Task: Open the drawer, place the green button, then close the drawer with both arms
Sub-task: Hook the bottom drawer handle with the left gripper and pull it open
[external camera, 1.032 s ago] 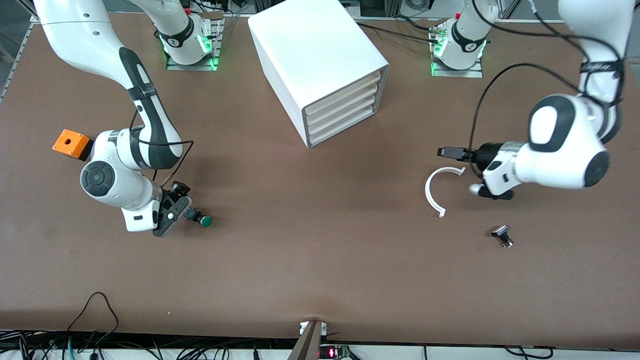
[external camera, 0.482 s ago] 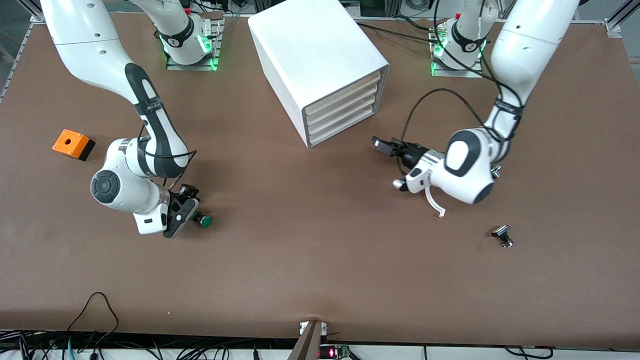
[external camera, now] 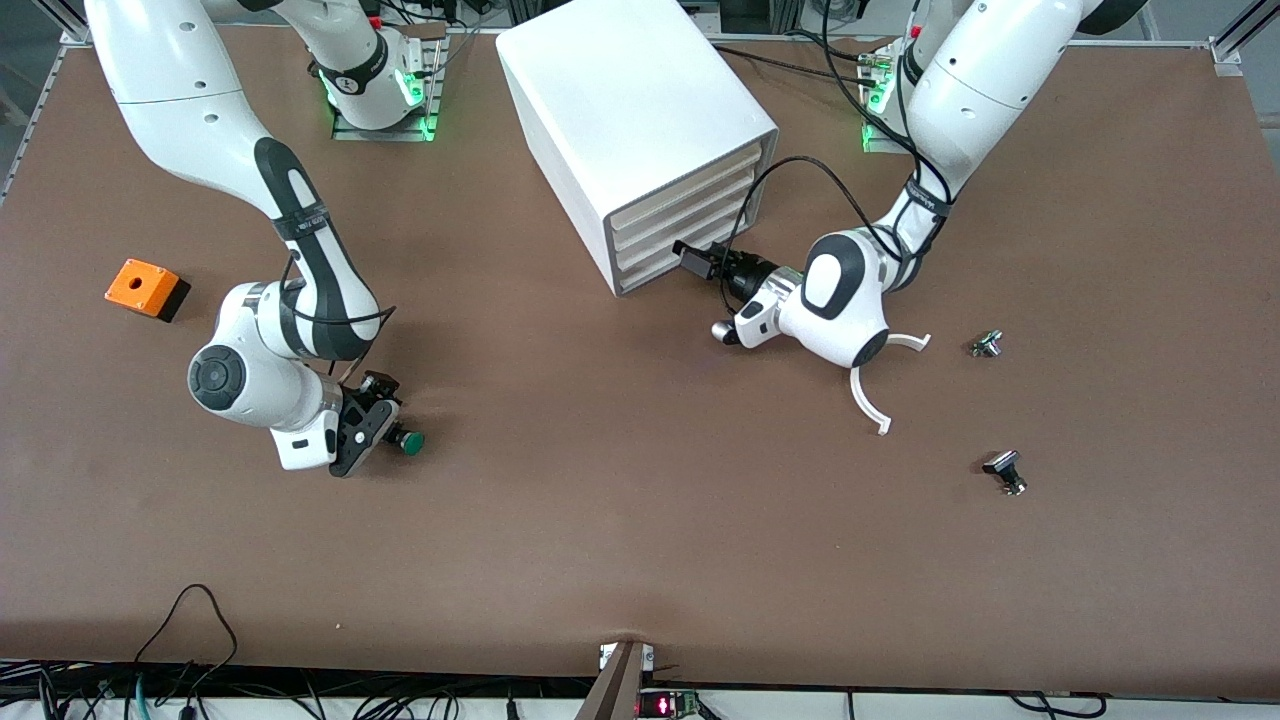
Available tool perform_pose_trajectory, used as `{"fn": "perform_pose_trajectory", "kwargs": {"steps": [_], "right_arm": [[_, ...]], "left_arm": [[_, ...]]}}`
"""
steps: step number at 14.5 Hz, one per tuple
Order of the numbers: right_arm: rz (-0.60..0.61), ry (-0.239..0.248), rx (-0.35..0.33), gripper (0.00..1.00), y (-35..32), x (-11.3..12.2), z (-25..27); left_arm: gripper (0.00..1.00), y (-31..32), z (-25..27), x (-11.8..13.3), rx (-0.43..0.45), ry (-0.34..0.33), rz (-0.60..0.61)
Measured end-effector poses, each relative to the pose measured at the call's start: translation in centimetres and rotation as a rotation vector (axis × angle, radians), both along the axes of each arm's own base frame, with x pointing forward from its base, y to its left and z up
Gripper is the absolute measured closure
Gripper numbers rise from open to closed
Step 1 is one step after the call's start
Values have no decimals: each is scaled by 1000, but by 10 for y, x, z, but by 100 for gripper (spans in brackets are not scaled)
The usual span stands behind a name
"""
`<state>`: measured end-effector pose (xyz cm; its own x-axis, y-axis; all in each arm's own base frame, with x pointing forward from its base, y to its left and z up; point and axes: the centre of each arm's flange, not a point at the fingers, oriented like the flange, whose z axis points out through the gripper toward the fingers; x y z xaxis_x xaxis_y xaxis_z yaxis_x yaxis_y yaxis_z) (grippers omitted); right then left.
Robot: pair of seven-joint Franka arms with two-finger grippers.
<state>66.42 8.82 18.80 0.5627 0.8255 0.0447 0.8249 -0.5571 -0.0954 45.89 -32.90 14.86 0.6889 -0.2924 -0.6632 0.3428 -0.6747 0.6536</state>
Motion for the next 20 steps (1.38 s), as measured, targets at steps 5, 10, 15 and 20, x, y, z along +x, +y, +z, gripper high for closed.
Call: {"fn": "perform_pose_trajectory", "kwargs": {"steps": [5, 10, 15, 20], "right_arm": [[21, -17, -1, 34, -1, 1, -8], [77, -28, 2, 58, -2, 2, -7], [114, -59, 5, 58, -1, 7, 1], [109, -103, 12, 58, 0, 14, 29]], "left_arm": [[0, 3, -17, -28, -50, 26, 1], [19, 2, -26, -48, -86, 59, 26], [67, 5, -26, -44, -83, 41, 42], [72, 51, -13, 9, -62, -77, 139]]}}
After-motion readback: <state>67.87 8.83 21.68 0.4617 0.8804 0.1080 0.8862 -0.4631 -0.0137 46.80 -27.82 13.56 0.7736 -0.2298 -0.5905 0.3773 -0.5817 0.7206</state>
